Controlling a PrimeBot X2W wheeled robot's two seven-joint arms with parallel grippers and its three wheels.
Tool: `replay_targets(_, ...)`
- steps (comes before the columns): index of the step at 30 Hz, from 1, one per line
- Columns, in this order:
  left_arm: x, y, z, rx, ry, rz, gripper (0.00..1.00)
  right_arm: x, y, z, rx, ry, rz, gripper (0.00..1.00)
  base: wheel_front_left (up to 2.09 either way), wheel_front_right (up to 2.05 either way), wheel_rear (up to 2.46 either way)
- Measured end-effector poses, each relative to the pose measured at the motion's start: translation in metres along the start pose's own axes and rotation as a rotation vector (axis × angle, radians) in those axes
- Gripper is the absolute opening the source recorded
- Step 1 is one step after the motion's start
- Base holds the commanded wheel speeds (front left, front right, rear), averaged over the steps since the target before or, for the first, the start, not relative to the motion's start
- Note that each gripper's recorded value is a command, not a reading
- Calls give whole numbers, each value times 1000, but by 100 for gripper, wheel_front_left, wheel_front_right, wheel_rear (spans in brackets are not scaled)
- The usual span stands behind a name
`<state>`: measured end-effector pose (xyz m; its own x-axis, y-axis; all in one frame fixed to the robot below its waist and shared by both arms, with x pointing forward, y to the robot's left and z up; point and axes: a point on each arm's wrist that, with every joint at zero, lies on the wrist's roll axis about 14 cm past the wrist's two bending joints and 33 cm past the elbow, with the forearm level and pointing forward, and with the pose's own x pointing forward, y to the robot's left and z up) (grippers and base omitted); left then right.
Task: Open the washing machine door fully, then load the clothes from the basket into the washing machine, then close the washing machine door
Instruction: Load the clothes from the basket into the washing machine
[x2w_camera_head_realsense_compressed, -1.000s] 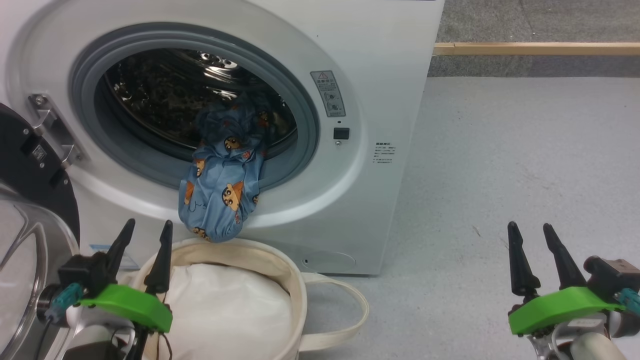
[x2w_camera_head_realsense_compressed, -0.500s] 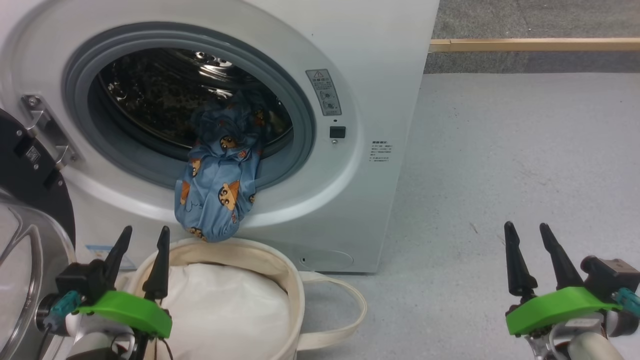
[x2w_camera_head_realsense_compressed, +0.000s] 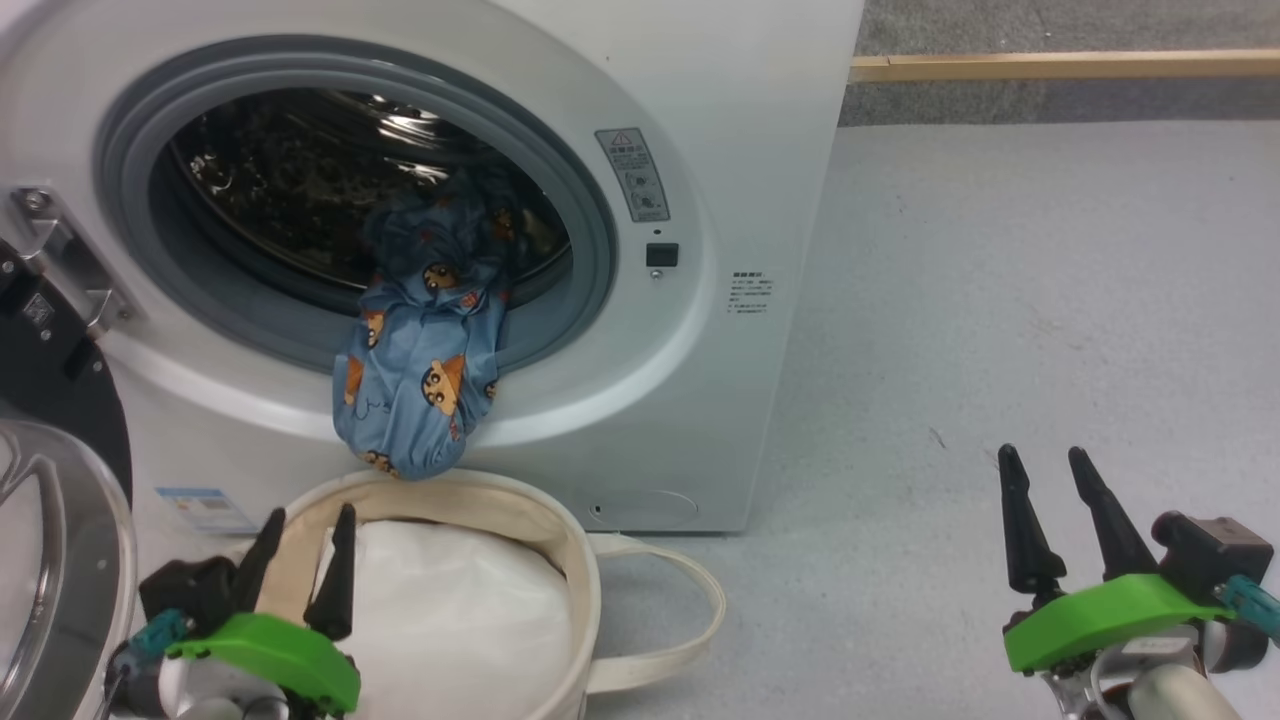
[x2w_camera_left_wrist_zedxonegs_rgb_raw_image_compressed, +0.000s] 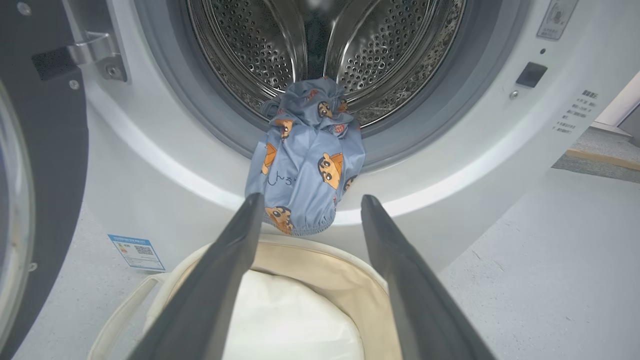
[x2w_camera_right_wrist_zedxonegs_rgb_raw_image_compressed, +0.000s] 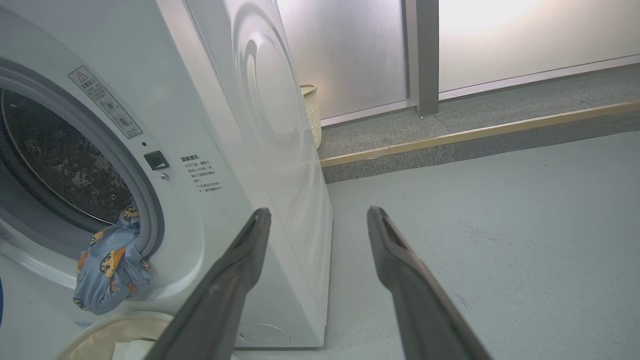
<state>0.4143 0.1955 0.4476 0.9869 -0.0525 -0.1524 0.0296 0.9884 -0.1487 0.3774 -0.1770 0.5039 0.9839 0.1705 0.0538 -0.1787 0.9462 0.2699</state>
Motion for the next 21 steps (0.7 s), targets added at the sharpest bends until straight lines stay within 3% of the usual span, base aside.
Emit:
replay_targets(11, 29, -12, -34, -15, 139, -30, 100, 5, -13, -8, 3, 23, -36, 100, 0, 0, 0)
replay_targets(21, 64, -9, -73, 39, 288, -45, 100, 16, -36, -15, -16, 38, -96, 100, 0, 0, 0)
